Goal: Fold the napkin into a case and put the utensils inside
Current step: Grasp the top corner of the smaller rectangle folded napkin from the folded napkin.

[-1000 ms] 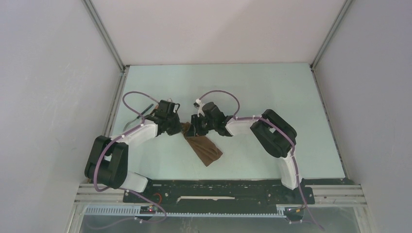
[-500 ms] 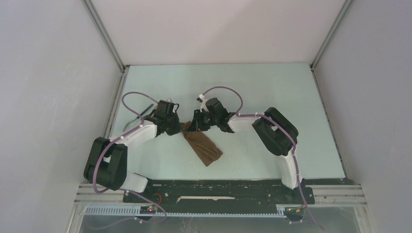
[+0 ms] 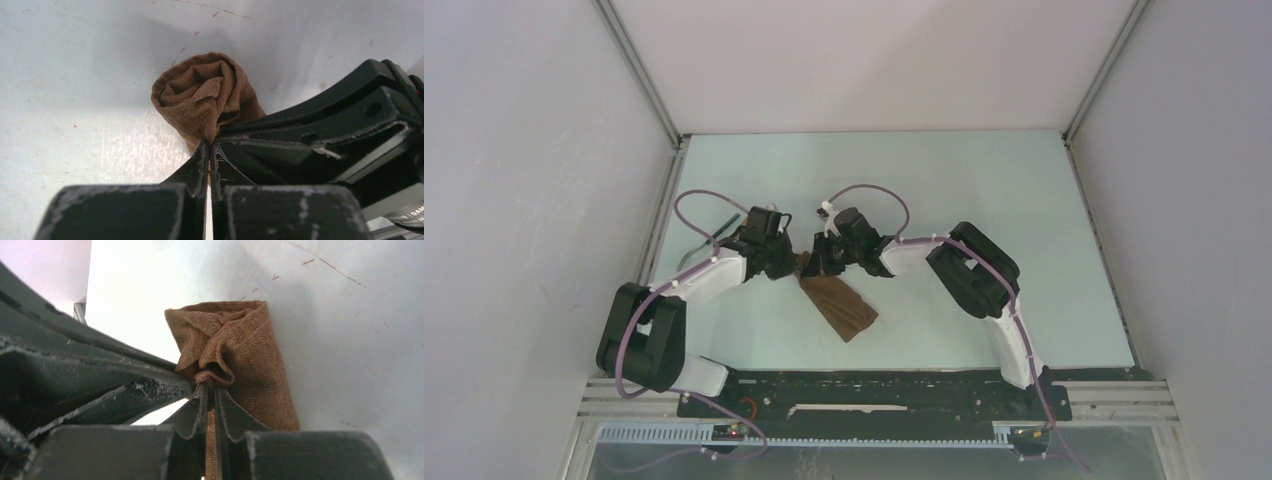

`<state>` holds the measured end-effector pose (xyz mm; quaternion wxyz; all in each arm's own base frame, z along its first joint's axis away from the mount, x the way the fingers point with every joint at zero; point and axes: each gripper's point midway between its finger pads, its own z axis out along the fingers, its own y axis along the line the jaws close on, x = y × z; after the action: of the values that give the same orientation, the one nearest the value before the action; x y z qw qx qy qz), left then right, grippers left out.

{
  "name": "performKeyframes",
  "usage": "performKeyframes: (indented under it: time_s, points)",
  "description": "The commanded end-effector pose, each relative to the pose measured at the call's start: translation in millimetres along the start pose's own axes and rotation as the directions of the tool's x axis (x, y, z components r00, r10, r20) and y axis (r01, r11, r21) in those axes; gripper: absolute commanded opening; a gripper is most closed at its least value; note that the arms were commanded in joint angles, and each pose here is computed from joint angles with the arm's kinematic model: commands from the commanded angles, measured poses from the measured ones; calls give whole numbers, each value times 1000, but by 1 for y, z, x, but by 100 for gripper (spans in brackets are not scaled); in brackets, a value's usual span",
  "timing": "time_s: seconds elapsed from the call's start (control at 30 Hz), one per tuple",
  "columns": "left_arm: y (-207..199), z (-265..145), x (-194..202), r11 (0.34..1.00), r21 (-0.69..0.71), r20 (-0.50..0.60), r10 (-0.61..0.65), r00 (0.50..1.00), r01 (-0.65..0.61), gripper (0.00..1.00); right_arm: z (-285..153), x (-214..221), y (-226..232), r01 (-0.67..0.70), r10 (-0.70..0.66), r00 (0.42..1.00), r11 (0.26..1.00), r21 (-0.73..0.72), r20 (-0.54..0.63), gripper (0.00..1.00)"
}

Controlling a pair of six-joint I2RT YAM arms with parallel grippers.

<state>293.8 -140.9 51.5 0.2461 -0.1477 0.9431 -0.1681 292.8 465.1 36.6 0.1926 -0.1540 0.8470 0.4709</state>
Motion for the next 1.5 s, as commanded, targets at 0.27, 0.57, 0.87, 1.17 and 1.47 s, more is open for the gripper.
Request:
performKeyframes:
  time_s: [0.27, 0.57, 0.87, 1.17, 1.47]
  points:
    - [-7, -14, -9, 992, 62, 48, -112, 993, 109, 0, 11, -4, -6, -9, 4, 999, 995, 102, 49, 19]
    - [15, -16, -13, 992, 15, 61, -127, 990, 126, 0, -18, -13, 25, 25, -24, 1000, 999, -40, 17, 43]
    - [16, -16, -11, 992, 26, 50, -122, 991, 121, 0, -33, -34, 35, 34, -30, 998, 996, -81, 52, 46]
    - [14, -18, -12, 993, 35, 54, -116, 992, 114, 0, -9, -37, 29, -11, 14, 999, 994, -112, 32, 22]
    - [7, -19, -15, 991, 62, 50, -122, 991, 118, 0, 32, -8, 16, -88, 87, 996, 990, -111, -14, 15]
